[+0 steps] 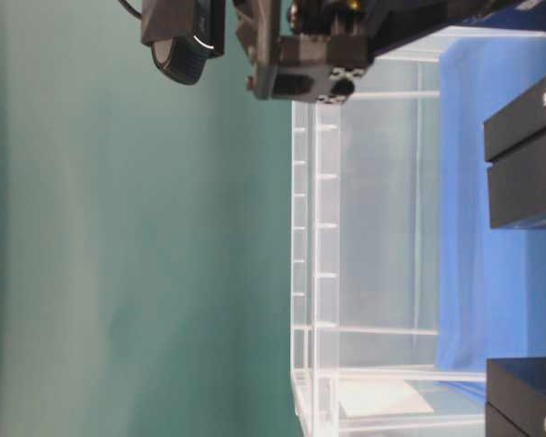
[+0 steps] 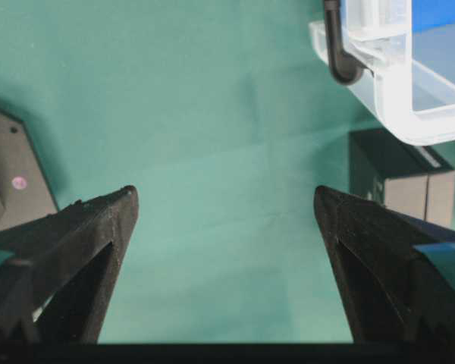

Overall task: Take out the box from the case.
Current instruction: 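Carry the boxes over the bin front wall and lower onto table, then open the right gripper and release the boxes on the table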

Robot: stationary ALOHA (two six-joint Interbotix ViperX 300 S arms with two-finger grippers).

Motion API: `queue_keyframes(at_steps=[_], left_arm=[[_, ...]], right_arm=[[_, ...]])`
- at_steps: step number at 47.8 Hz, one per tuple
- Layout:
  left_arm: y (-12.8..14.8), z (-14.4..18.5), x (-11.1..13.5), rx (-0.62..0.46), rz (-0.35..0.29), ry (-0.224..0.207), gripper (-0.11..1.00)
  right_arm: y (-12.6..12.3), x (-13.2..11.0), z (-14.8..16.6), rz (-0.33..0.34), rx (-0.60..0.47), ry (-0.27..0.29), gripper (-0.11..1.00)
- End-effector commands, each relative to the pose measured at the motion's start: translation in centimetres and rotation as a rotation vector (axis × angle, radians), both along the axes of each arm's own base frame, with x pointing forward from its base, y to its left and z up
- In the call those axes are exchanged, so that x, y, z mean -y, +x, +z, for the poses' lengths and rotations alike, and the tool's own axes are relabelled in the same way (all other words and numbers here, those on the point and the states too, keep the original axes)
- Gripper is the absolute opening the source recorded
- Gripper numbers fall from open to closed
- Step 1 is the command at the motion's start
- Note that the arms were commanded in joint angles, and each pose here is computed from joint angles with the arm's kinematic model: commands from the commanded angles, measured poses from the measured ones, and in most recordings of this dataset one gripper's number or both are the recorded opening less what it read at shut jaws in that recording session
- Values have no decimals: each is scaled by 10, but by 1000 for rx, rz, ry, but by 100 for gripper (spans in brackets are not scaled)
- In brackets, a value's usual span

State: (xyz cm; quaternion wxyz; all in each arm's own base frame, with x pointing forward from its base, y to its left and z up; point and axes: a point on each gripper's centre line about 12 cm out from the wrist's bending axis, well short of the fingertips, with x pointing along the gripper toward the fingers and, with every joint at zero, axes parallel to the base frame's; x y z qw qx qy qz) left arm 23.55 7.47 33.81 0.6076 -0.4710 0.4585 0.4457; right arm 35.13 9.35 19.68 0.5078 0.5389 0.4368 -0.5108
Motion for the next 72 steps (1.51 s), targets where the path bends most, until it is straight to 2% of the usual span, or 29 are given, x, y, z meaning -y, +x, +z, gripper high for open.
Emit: queue_keyframes(at_steps=[1,23,24,29,32,51,58,72], left_arm=[[-1,6,1,19,-3,7,99],[-1,6,1,20,-6,7,99],[-2,6,1,21,-6,9,99],[-2,6,1,22,-5,7,99],[-1,6,1,20,-4,8,99],[-1,7,0,26,-2,9,99],[-1,7,0,26,-2,9,99],[-1,6,0,25,0,9,99]], right_arm=[[0,-1,15,3,42,14,66],[-2,-1,20,-1,30,14,67],[-3,-1,20,0,24,12,68],[-4,-1,22,3,11,7,90],[-4,-1,22,3,11,7,95],[-3,0,25,2,20,8,92],[-4,2,45,-5,51,11,92],[-16,15,101,-25,27,-46,91]])
